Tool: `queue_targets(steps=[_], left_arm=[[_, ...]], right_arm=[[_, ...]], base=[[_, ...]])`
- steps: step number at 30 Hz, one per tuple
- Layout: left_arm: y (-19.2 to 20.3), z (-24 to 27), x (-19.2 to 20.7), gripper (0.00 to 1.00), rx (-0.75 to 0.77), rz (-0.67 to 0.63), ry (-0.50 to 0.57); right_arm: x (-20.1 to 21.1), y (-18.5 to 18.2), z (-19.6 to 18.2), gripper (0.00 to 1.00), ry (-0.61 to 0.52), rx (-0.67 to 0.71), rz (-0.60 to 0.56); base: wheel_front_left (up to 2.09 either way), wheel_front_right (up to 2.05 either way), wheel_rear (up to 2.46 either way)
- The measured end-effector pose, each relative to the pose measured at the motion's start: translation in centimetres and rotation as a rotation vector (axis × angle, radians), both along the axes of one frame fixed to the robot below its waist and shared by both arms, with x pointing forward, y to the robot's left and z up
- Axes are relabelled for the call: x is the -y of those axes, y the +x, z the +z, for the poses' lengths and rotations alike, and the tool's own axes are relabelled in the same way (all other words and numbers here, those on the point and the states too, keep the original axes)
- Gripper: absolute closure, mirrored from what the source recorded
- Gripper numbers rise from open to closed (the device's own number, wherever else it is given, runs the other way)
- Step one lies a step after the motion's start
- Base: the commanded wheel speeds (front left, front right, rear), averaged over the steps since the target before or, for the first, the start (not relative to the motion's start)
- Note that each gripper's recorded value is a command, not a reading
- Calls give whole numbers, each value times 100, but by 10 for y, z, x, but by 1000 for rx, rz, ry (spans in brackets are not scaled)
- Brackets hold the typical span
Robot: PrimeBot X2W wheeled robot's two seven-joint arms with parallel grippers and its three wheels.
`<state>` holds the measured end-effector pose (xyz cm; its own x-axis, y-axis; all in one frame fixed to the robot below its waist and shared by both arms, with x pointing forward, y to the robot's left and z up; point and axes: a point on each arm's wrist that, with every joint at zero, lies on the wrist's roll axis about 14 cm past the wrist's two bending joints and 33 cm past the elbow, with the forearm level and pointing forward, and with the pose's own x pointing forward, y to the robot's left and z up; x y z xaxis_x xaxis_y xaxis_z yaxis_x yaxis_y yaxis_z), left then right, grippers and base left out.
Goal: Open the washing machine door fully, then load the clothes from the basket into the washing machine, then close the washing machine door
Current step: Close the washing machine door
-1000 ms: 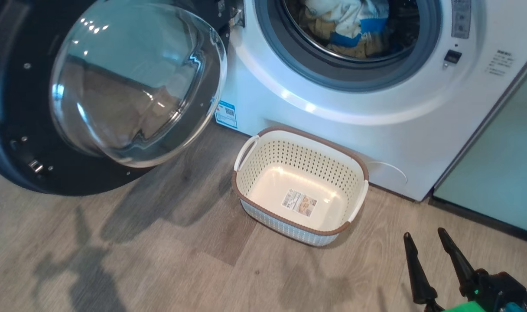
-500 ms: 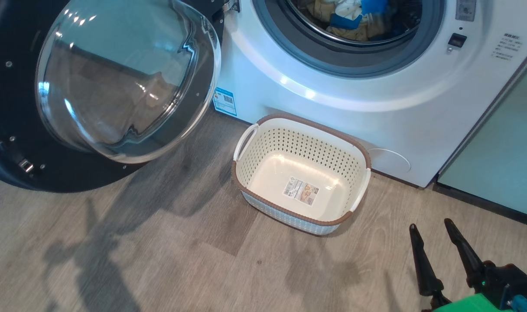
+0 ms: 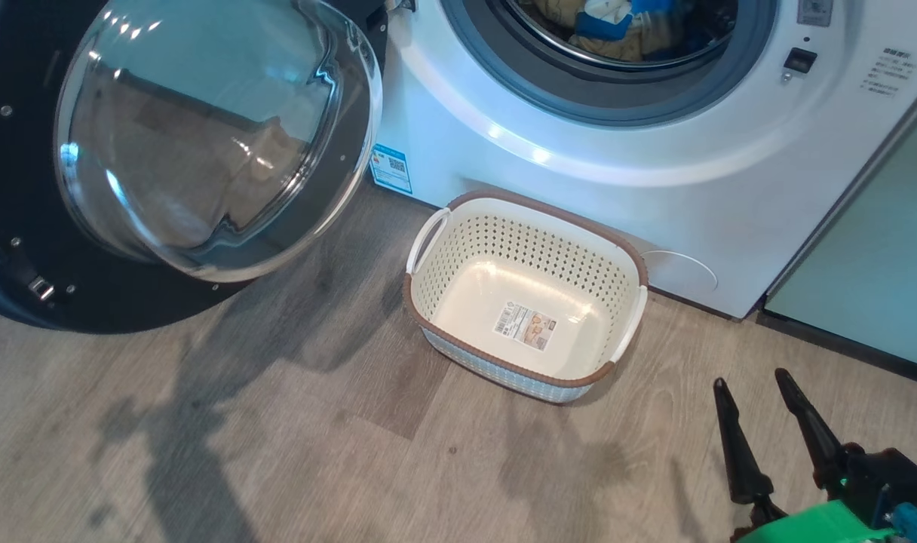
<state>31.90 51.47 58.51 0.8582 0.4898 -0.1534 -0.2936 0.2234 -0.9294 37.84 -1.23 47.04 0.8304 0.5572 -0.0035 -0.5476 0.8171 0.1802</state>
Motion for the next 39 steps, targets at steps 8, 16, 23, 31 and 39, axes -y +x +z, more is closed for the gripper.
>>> queue_targets(steps=[8,16,23,31,39], left_arm=[[4,-1,9,100,-10,-62,1],[3,-8,26,100,-2,-144,-20],[7,-7,47,100,47,-235,-62],[10,-3,69,100,98,-324,-89],[10,-7,91,100,113,-416,-97]], right_arm=[[0,0,-2,0,0,-5,0],[-3,1,-2,0,0,-6,9],[-6,1,-3,0,1,-8,19],[-7,1,-4,0,-2,-9,26],[-5,1,-4,0,-2,-8,21]], base=[[0,0,0],[0,0,0],[0,0,0],[0,0,0],[0,0,0]])
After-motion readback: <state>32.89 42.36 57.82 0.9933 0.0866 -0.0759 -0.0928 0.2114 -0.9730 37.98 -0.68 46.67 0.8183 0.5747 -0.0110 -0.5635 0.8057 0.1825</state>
